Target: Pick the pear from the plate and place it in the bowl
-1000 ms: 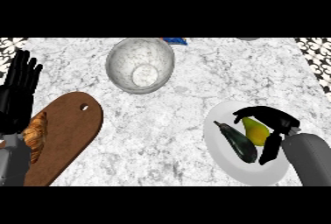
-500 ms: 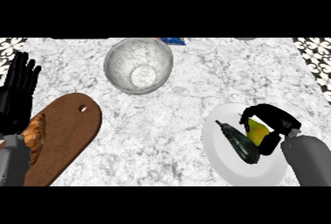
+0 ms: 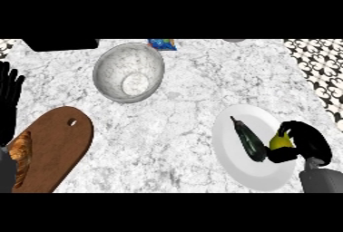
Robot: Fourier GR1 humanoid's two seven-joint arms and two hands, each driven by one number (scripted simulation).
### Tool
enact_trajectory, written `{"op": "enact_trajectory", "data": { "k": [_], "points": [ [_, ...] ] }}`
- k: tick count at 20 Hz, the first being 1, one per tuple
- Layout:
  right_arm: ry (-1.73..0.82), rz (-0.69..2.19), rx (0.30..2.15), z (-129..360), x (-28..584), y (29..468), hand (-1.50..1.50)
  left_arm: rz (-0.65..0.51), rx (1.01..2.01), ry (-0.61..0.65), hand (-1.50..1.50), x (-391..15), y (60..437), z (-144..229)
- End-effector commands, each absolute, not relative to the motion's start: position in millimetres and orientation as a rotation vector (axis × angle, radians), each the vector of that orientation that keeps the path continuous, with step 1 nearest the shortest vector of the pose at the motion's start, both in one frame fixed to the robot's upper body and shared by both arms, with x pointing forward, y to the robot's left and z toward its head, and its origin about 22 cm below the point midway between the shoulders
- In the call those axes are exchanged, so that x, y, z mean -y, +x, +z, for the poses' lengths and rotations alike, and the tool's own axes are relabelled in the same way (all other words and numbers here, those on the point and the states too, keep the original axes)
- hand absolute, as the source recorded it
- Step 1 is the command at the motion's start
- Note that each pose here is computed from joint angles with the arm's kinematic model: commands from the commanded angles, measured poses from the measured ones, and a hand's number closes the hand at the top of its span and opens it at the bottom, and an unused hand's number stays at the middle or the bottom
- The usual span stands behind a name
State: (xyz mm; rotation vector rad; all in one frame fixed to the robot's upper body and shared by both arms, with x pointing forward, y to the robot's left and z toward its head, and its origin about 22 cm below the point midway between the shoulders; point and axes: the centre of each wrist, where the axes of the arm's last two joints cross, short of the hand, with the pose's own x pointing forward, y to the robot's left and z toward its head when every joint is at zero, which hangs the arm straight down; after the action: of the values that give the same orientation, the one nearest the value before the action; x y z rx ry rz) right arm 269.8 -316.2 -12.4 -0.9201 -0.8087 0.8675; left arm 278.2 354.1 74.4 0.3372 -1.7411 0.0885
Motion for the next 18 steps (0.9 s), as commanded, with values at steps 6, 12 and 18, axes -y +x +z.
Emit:
{"op": "enact_trajectory", "data": {
  "k": [6, 12, 18],
  "points": [
    [-1.286, 0.617, 0.776, 52, 255, 224, 1.50, 0.090, 1.744, 0.342, 0.00, -350, 279, 76],
    [-1.316, 0.535, 1.046, 142, 187, 183, 1.50, 0.073, 1.755, 0.297, 0.00, -343, 282, 74],
    [-1.283, 0.457, 1.243, 205, 142, 141, 1.50, 0.049, 1.783, 0.250, 0.00, -332, 291, 78]
  ]
}}
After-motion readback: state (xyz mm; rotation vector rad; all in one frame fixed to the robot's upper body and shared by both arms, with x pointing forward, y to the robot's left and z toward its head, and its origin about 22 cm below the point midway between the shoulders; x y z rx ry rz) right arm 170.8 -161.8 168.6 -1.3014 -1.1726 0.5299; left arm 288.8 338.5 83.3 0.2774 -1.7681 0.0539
